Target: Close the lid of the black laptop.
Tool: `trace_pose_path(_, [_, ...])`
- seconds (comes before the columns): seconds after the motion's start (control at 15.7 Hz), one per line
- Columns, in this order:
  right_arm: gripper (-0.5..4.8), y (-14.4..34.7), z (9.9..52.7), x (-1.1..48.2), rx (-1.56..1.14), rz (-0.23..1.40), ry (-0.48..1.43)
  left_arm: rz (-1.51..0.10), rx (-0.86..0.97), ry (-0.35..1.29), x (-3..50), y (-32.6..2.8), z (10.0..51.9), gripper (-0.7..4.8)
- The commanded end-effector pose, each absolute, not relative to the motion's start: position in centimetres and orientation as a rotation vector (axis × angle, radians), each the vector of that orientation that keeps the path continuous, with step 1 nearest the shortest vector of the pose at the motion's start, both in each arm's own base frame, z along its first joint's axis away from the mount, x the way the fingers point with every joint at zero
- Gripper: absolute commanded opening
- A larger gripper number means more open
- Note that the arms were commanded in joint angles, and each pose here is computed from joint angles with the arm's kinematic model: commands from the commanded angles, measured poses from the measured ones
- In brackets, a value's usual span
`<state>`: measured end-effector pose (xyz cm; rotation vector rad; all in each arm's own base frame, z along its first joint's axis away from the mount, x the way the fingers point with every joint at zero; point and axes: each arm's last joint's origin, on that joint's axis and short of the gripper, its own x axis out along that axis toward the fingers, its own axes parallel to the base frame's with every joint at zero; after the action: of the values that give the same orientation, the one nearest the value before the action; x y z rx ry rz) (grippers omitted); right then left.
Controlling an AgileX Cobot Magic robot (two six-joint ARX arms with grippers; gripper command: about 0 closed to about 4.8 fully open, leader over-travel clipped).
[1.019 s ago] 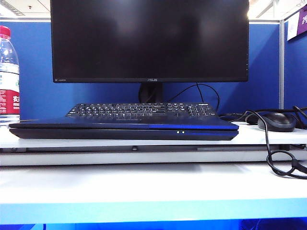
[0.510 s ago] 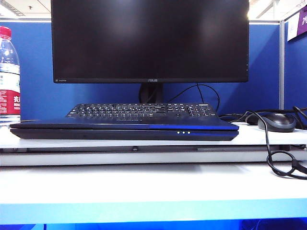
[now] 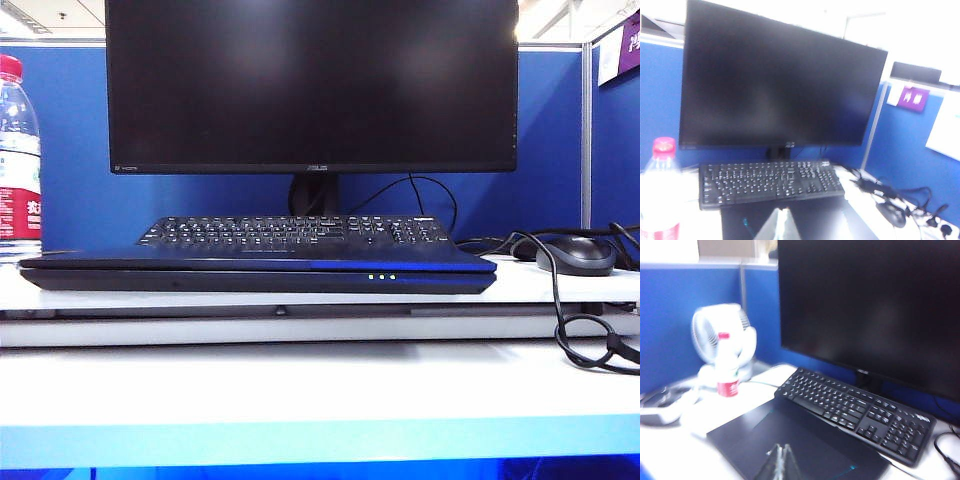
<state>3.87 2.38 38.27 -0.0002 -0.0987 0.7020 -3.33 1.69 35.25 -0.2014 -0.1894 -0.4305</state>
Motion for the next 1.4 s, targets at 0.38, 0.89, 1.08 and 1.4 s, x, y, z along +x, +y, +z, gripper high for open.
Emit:
trace_pose_path(0.38, [-0.01, 2.2, 33.5, 3.8, 0.039, 0.631, -0.079, -0.453, -0.248, -0.041, 2.7, -1.3, 29.2, 0.17])
trace_pose_path(0.89, [-0.01, 2.6, 28.5, 5.1, 0.062, 0.628, 0.250, -0.424, -0.498, 0.371, 6.3, -3.2, 20.4, 0.22])
trace_pose_path(1.08, [-0.01, 2.5, 28.3, 5.0, 0.062, 0.626, 0.277, -0.424, -0.498, 0.371, 6.3, -3.2, 20.4, 0.22])
trace_pose_path(1.4, [-0.01, 2.5, 28.3, 5.0, 0.062, 0.626, 0.277, -0.422, -0.420, 0.360, 6.3, -3.1, 20.3, 0.22])
